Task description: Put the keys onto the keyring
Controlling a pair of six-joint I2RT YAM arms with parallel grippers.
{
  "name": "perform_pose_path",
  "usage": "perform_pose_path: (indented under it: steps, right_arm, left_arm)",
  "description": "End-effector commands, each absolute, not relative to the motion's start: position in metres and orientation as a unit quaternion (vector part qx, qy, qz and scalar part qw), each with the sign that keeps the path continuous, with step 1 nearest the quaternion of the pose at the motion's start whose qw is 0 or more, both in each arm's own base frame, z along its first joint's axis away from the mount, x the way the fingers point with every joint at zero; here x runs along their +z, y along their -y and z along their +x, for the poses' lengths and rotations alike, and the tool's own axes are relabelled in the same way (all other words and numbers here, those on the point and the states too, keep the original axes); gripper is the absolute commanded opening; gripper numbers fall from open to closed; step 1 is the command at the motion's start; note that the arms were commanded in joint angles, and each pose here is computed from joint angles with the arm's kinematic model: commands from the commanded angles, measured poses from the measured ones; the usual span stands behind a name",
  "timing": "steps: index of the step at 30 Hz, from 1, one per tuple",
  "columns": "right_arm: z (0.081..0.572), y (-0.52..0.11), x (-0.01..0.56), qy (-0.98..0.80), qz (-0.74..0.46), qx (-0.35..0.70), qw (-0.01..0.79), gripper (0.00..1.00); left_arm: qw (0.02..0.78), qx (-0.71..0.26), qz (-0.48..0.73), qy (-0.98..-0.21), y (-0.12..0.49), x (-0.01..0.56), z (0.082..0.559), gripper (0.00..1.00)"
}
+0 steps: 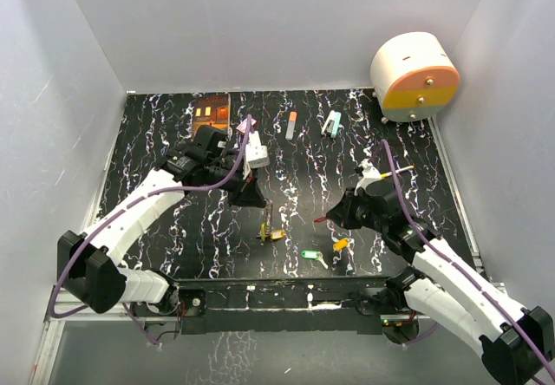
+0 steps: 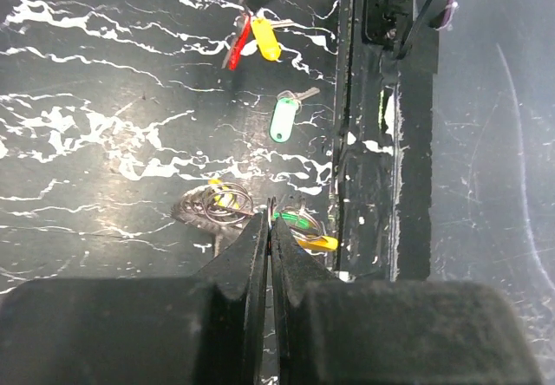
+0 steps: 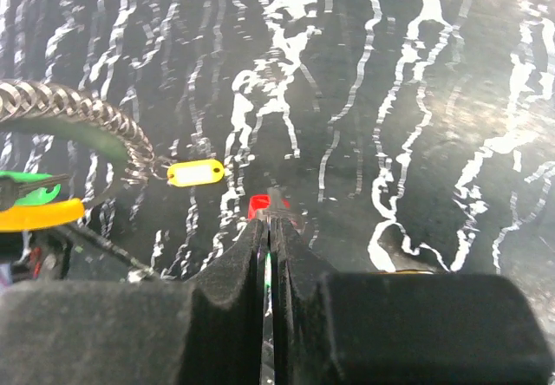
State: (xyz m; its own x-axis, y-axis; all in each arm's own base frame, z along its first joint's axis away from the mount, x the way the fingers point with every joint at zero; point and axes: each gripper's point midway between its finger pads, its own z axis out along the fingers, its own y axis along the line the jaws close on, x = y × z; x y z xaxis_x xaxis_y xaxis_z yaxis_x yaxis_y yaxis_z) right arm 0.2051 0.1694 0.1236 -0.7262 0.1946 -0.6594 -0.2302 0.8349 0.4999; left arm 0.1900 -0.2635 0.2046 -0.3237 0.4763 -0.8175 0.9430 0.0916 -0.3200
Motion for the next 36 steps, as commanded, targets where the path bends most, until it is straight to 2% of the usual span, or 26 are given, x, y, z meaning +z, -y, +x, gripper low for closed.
perform_pose_path:
  steps: [1,7,15,21,36]
  right_arm:
    - [0.2,-0.206,0.181,-0.827,-0.105,0.385,0.396,0.07]
    - [0.188,-0.239,0.222,-0.773,-0.157,0.482,0.382,0.07]
    - [0.189,-0.25,0.286,-0.708,-0.147,0.545,0.426,0.07]
    - [0.193,-0.264,0.304,-0.689,-0.122,0.58,0.417,0.07]
    - [0.199,-0.319,0.298,-0.714,-0.126,0.563,0.397,0.07]
  left_arm:
    - [0.315,-0.4,0.57,-0.645,0.256,0.236,0.19,0.0]
    - [0.4,-0.37,0.575,-0.609,0.261,0.25,0.209,0.0]
    - [0.403,-0.365,0.588,-0.599,0.259,0.238,0.206,0.0]
    - [0.403,-0.371,0.589,-0.595,0.261,0.237,0.204,0.0]
    - [0.407,-0.38,0.579,-0.595,0.262,0.245,0.201,0.0]
